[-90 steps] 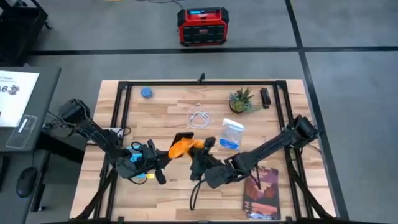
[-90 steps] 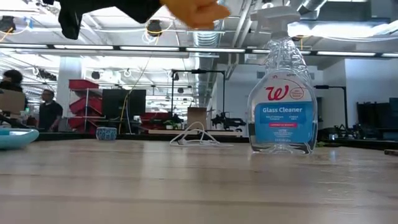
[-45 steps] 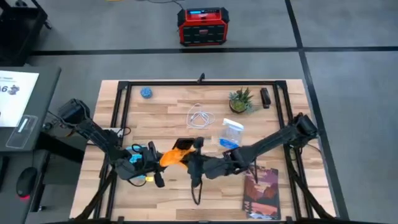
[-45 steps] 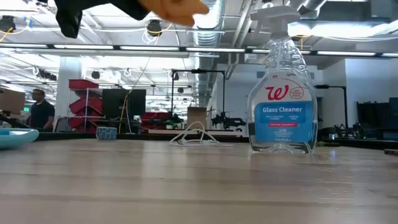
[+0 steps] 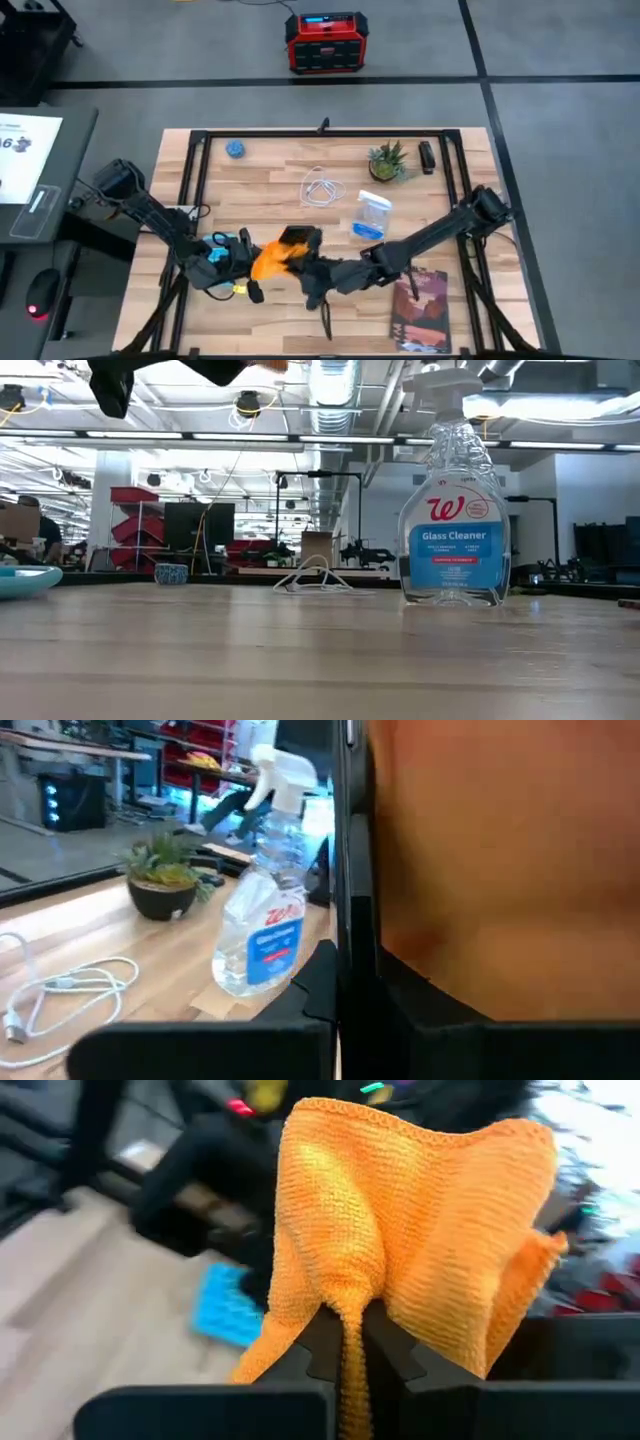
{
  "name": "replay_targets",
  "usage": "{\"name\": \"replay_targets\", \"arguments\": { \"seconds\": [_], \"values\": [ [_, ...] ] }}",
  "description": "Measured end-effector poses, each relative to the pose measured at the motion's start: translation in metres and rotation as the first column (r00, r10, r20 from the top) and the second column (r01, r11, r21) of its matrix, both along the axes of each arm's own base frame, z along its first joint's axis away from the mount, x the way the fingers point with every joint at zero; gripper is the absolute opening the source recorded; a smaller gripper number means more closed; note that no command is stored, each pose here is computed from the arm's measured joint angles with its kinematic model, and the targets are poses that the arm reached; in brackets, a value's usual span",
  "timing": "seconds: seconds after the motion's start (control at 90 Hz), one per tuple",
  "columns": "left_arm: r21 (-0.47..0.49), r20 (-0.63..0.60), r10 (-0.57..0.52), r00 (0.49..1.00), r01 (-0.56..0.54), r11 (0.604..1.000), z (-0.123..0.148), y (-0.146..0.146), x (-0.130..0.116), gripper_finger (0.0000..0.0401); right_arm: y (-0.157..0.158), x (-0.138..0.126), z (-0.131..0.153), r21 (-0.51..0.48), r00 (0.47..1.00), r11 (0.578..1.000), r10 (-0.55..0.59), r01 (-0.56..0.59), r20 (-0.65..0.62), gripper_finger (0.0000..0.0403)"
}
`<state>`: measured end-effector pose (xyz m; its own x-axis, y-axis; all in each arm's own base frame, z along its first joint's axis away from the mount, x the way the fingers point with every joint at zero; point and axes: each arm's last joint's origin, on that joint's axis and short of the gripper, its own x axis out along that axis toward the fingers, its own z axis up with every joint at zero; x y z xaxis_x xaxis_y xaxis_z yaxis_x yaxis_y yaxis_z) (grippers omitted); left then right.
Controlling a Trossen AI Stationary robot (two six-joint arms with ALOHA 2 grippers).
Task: Apply microfiber cloth
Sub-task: Wipe the black cellphone using microfiber cloth
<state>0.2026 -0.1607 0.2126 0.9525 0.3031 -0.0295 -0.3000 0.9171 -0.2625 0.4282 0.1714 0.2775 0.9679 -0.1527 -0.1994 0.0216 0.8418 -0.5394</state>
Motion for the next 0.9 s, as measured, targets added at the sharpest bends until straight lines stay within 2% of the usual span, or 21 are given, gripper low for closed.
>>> {"name": "replay_targets", "arguments": {
  "seconds": [0.078, 0.167, 0.333, 0.422, 0.556, 0.6, 0.689, 0.744, 0.811, 0.9],
  "values": [
    [0.007, -0.015, 0.013, 1.0, -0.013, 1.0, -0.002, 0.002, 0.001, 0.0006, -0.005, 0.005, -0.007, -0.008, 0.999, 0.999, -0.038, 0.038, -0.007, 0.0001],
    [0.003, -0.022, 0.01, 1.0, -0.009, 1.0, -0.003, 0.003, 0.002, 0.0006, -0.009, 0.007, -0.013, -0.028, 0.991, 0.991, -0.133, 0.133, -0.014, 0.0001],
    [-0.004, -0.029, 0.004, 1.0, -0.005, 1.0, -0.005, 0.004, 0.003, 0.0006, -0.01, 0.001, -0.011, -0.117, 0.946, 0.939, -0.325, 0.324, 0.004, 0.0001],
    [-0.009, -0.026, 0.008, 1.0, -0.008, 1.0, -0.004, 0.004, 0.003, 0.0006, -0.011, -0.004, -0.006, -0.185, 0.901, 0.884, -0.432, 0.429, 0.023, 0.0001],
    [-0.031, -0.016, 0.027, 1.0, -0.027, 0.999, -0.004, 0.005, 0.003, 0.0006, -0.017, -0.013, 0.004, -0.254, 0.788, 0.753, -0.612, 0.607, 0.072, 0.0001],
    [-0.045, -0.012, 0.028, 1.0, -0.028, 0.999, -0.004, 0.005, 0.003, 0.0007, -0.018, -0.015, 0.008, -0.253, 0.769, 0.734, -0.634, 0.631, 0.079, 0.0001],
    [-0.046, -0.012, 0.022, 1.0, -0.023, 0.999, -0.003, 0.005, 0.002, 0.0007, -0.017, -0.02, 0.009, -0.24, 0.771, 0.739, -0.634, 0.629, 0.069, 0.0001],
    [-0.034, -0.019, 0.011, 1.0, -0.012, 0.999, -0.002, 0.004, 0.0, 0.0007, -0.014, -0.023, 0.005, -0.236, 0.786, 0.759, -0.616, 0.607, 0.042, 0.0001],
    [-0.02, -0.026, 0.0, 1.0, 0.0, 1.0, 0.0, 0.003, -0.004, 0.0007, -0.013, -0.027, -0.003, -0.214, 0.815, 0.799, -0.578, 0.562, -0.018, 0.0001],
    [0.0, -0.033, 0.014, 0.999, -0.014, 1.0, 0.005, 0.002, -0.014, 0.0007, -0.014, -0.031, -0.015, -0.106, 0.856, 0.869, -0.495, 0.484, -0.147, 0.0001]
  ]
}}
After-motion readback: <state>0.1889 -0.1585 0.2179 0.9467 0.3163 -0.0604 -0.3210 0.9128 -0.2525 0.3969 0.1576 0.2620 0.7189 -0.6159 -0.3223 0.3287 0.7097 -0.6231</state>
